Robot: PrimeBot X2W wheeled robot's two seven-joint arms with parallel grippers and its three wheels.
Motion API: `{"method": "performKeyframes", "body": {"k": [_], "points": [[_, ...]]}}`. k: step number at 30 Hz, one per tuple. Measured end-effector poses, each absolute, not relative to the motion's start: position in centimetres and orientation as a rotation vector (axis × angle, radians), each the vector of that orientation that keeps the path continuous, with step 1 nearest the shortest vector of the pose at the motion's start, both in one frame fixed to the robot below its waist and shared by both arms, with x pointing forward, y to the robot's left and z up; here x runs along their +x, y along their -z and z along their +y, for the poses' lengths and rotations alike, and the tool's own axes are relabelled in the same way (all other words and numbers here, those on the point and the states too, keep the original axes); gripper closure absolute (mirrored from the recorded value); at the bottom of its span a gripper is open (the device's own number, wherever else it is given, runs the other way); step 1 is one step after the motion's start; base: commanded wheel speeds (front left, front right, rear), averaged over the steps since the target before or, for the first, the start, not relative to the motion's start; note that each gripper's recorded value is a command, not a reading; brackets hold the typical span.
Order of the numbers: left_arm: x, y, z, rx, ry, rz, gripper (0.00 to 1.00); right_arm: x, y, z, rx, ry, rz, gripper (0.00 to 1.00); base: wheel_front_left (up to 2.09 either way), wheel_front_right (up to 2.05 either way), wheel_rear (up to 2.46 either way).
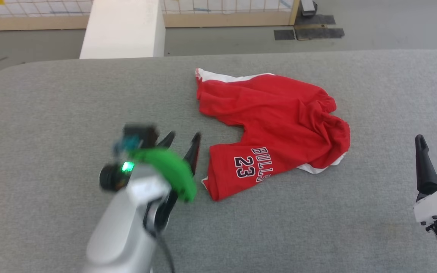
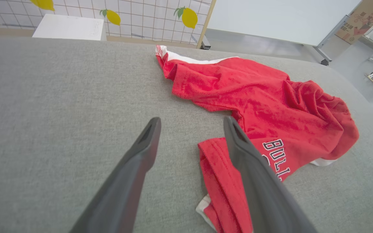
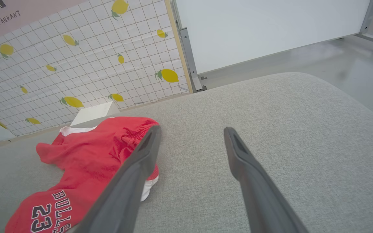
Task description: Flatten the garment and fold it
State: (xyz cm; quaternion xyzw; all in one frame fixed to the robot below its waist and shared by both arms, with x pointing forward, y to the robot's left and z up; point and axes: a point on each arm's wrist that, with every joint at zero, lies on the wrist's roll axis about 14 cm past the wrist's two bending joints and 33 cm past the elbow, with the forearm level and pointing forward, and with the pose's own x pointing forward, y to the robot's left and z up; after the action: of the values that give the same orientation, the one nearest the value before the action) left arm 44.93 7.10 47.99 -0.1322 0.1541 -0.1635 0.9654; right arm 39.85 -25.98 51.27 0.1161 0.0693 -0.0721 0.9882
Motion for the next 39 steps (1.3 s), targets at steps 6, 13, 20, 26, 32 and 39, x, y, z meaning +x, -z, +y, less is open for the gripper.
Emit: {"method": "performKeyframes", "body": {"k": [6,13,20,26,32,39], "points": [[46.8,-46.0,3.2,-0.103,0.434,0.656,0.00,39.7,-50.3,-26.0,0.250,0.149,0.161,0.00,0.00,0.00,0.00],[46.3,-42.3,1.9,0.157,0.496,0.906,0.00,39.3,-48.3,-26.4,0.273,0.171,0.196,0.00,0.00,0.00,0.00],[46.0,-39.1,3.3,0.256,0.478,1.017,0.00,39.1,-47.0,-26.6,0.275,0.186,0.225,0.00,0.00,0.00,0.00],[45.6,-39.3,2.4,0.210,0.518,1.007,1.00,39.8,-47.1,-26.1,0.278,0.170,0.218,0.00,0.00,0.00,0.00],[45.5,-39.3,1.9,0.182,0.533,0.984,1.00,40.1,-46.8,-25.5,0.282,0.154,0.225,0.00,0.00,0.00,0.00],[47.3,-40.6,3.3,0.048,0.445,0.912,1.00,40.4,-46.6,-25.1,0.285,0.142,0.229,0.00,0.00,0.00,0.00]]}}
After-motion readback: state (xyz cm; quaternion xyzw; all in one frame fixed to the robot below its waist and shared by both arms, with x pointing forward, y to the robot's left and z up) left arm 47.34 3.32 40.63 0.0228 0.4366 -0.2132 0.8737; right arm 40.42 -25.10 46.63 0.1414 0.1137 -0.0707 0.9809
